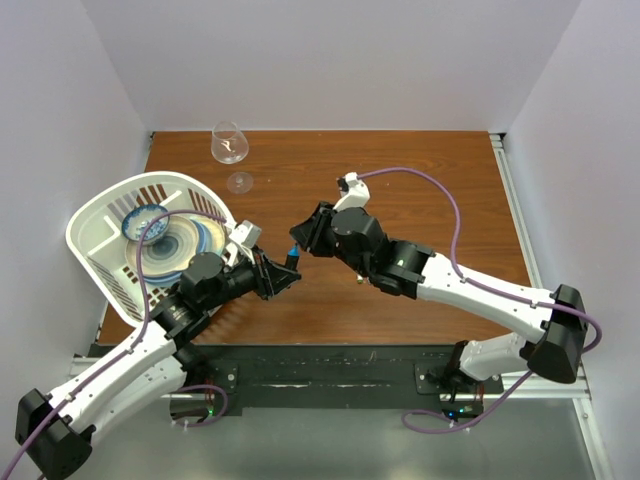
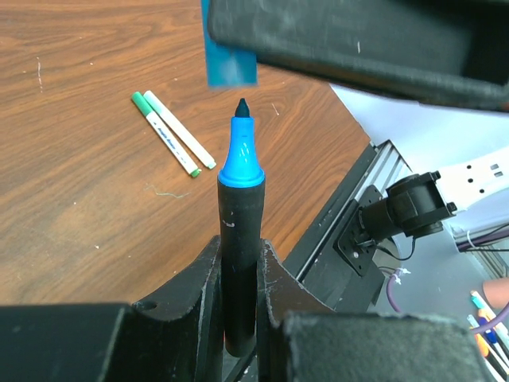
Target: Insert the pens into the pen caps
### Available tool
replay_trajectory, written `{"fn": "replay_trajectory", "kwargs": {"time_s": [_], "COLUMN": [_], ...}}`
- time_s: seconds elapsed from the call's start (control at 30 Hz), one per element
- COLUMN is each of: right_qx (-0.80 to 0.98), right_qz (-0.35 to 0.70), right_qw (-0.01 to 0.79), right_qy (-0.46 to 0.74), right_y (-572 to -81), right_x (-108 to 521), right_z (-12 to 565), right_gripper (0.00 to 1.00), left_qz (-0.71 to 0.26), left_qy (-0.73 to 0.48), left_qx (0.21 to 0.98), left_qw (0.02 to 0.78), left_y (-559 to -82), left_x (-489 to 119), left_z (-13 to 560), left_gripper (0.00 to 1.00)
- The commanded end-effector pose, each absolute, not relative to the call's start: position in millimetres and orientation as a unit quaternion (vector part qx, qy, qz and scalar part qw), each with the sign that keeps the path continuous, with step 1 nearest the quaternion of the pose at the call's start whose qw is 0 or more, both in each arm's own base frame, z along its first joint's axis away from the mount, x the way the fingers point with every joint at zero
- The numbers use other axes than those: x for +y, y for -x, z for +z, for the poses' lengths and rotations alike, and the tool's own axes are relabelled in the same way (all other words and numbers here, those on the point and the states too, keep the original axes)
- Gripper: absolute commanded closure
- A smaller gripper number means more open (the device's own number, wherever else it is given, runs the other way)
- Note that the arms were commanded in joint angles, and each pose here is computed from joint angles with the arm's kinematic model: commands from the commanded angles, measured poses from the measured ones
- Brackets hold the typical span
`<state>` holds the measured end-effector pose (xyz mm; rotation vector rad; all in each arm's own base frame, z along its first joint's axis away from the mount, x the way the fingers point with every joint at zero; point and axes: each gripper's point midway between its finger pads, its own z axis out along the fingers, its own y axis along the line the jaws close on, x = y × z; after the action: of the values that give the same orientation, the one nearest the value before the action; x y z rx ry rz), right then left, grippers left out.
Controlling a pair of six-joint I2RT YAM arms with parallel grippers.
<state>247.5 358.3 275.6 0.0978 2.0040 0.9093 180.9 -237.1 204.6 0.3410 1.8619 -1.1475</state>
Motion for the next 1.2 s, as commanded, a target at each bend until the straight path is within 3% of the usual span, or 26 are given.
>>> {"fn": "replay_trajectory", "kwargs": {"time_s": [0.0,0.4,0.6,0.63,0.73,0.9,0.97,1.17], "right_qx": [0.801,0.827,0.824,0.82,0.793,0.748,0.739,0.703], "right_qz": [0.398,0.387,0.395,0.398,0.422,0.449,0.442,0.463], "right_qw": [0.447,0.407,0.406,0.412,0.439,0.488,0.503,0.507], "right_qy": [-0.029,0.001,-0.009,-0.004,0.003,0.042,0.081,0.188], "right_y": [-231.6,-187.0,-185.0,-185.3,-185.6,-178.3,-174.6,-156.3], "right_x": [365.8,379.7,377.3,376.1,370.5,350.5,345.4,343.9], "right_z": [286.0,241.2,247.4,253.7,280.3,329.2,341.8,378.0], "right_gripper": [1.0,0.99,0.71,0.61,0.47,0.32,0.19,0.17], "left_qz": [-0.467,-0.452,-0.457,-0.459,-0.471,-0.479,-0.481,-0.532], "left_qy": [-0.141,-0.133,-0.139,-0.142,-0.154,-0.169,-0.187,-0.245], "left_qx": [0.722,0.718,0.704,0.701,0.689,0.679,0.683,0.644], "left_qw": [0.49,0.512,0.526,0.526,0.529,0.53,0.516,0.492], "left_y": [-186.8,-192.7,-189.1,-186.9,-178.6,-166.8,-158.1,-124.0], "left_x": [-235.4,-228.5,-226.4,-226.5,-226.2,-222.7,-223.2,-229.2], "left_z": [231.8,246.0,258.9,260.2,267.9,275.5,273.3,287.4], "left_gripper": [1.0,1.0,1.0,1.0,1.0,1.0,1.0,1.0]}}
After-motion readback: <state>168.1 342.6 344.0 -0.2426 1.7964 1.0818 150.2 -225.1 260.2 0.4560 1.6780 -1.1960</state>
